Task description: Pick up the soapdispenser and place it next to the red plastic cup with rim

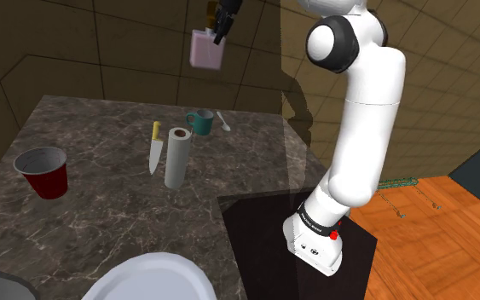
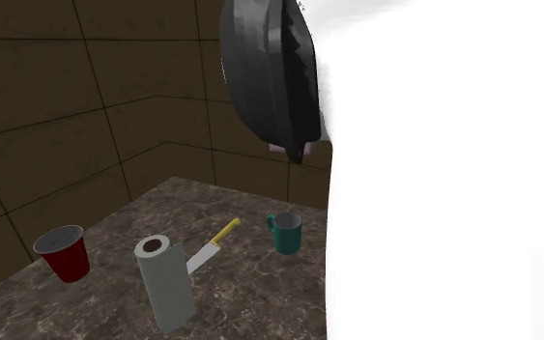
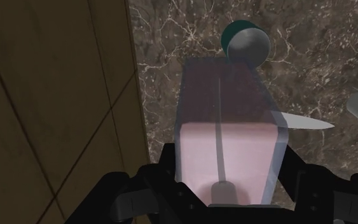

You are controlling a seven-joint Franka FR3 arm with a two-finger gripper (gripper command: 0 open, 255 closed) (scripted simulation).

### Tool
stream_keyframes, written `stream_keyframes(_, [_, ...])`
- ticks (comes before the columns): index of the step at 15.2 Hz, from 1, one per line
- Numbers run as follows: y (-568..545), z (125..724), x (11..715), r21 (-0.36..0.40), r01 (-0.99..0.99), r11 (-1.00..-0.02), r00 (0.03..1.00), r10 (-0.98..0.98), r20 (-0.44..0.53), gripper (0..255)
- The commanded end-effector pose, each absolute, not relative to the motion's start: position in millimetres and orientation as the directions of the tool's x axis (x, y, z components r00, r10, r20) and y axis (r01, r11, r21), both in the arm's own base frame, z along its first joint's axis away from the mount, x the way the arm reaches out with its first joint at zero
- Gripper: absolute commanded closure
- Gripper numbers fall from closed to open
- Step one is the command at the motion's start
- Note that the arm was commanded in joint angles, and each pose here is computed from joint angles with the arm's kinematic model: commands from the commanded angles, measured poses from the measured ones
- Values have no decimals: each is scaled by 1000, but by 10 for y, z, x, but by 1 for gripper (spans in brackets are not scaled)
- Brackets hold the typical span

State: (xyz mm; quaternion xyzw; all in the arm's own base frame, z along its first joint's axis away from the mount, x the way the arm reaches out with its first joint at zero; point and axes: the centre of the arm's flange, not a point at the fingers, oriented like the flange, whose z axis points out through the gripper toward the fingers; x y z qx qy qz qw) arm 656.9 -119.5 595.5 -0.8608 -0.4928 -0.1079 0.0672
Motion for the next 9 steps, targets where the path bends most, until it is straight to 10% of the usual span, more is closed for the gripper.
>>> stream_keyframes(1, [-1199,6055,6567,-10,863,-505,491,834,252,255])
stream_keyframes(9, [-572,6195,6359,-10,863,-505,491,834,252,255])
